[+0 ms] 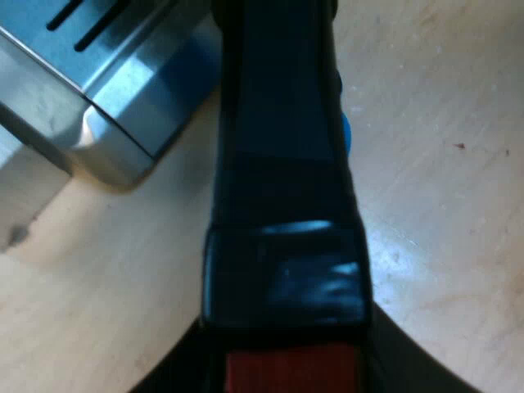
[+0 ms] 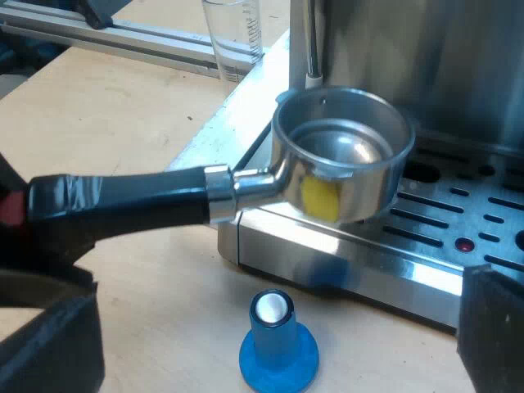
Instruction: Put the handle in the coffee machine
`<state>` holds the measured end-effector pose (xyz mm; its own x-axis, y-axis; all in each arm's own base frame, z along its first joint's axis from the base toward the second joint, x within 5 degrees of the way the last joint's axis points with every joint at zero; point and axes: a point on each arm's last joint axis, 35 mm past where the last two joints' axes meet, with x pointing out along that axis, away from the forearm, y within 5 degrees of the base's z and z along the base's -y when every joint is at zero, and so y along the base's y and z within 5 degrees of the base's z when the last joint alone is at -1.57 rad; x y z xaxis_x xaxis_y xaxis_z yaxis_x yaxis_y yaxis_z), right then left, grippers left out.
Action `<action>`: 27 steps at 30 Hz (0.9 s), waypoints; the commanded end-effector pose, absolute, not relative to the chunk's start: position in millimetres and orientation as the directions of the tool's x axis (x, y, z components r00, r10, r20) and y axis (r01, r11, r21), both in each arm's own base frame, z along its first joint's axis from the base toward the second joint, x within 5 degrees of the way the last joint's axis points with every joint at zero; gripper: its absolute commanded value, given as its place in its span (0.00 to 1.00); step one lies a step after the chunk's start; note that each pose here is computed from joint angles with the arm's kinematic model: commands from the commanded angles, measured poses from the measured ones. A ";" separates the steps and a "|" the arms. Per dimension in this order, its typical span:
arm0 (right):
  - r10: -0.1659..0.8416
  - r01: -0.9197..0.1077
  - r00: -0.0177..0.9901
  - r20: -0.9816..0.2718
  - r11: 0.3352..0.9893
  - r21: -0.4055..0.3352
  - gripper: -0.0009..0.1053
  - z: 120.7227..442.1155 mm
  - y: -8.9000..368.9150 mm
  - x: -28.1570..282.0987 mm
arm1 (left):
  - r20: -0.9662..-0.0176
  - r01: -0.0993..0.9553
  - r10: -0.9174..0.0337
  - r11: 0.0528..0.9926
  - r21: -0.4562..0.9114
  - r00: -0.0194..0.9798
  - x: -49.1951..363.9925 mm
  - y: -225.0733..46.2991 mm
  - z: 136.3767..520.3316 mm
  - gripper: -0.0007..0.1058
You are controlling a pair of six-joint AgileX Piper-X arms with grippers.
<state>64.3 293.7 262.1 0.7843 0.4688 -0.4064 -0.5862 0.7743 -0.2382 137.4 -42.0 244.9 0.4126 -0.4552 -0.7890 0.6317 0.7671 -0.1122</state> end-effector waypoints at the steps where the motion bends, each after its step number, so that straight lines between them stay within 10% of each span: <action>1: 0.461 -0.574 0.796 -0.393 0.782 -0.244 0.84 261.3 296.1 66.5 | -0.731 0.656 -0.494 0.750 -0.085 0.471 143.6 -44.2 255.0 0.01; 27: 0.333 -0.416 0.890 -0.311 0.873 -0.257 0.84 244.0 309.1 88.3 | -0.686 0.658 -0.507 0.751 -0.055 0.522 149.6 -45.6 260.2 0.01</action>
